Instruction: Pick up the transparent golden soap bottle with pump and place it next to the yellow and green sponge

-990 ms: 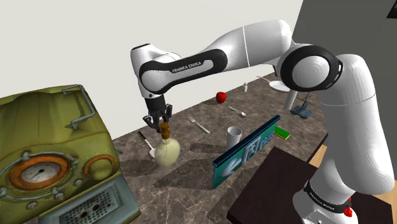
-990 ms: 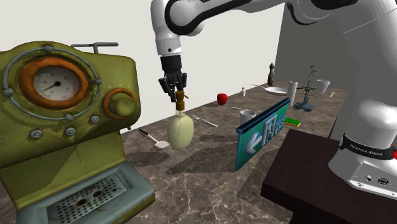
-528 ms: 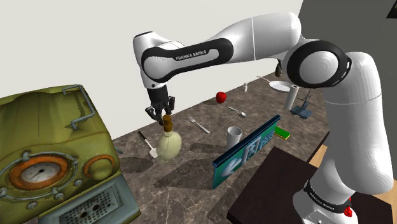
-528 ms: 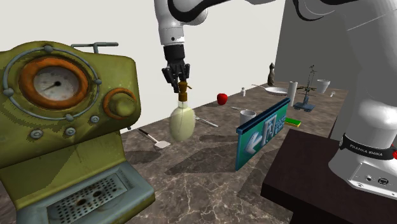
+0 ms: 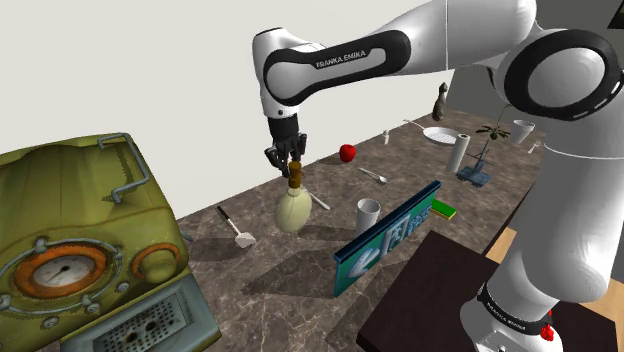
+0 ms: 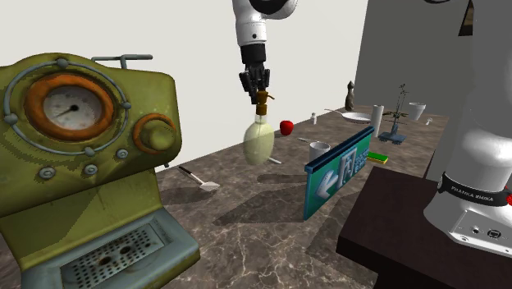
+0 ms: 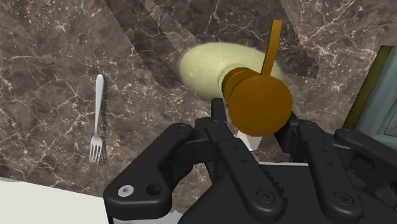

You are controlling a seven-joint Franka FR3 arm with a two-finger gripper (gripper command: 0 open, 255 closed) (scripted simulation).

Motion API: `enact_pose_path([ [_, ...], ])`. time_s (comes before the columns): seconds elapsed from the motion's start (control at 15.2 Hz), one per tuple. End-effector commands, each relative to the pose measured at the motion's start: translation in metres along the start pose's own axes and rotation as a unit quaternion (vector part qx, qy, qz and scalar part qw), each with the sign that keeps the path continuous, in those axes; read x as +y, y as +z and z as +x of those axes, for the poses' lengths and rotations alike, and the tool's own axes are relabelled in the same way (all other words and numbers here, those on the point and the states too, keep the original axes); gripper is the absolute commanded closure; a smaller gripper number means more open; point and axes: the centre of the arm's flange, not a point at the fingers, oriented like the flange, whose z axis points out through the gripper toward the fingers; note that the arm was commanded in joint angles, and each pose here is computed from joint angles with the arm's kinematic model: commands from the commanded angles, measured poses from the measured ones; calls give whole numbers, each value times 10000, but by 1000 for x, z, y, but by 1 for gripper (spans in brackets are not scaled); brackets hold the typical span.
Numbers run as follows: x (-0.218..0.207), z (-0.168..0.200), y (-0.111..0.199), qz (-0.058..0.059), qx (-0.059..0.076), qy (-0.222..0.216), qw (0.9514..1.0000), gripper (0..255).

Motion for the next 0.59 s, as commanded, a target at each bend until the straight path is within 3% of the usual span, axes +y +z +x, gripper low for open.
enact_pose_path([
  [0.0, 22, -9, -6, 3, 3, -5, 10000, 255],
  [0.53, 114, -53, -35, 3, 3, -5, 10000, 255],
])
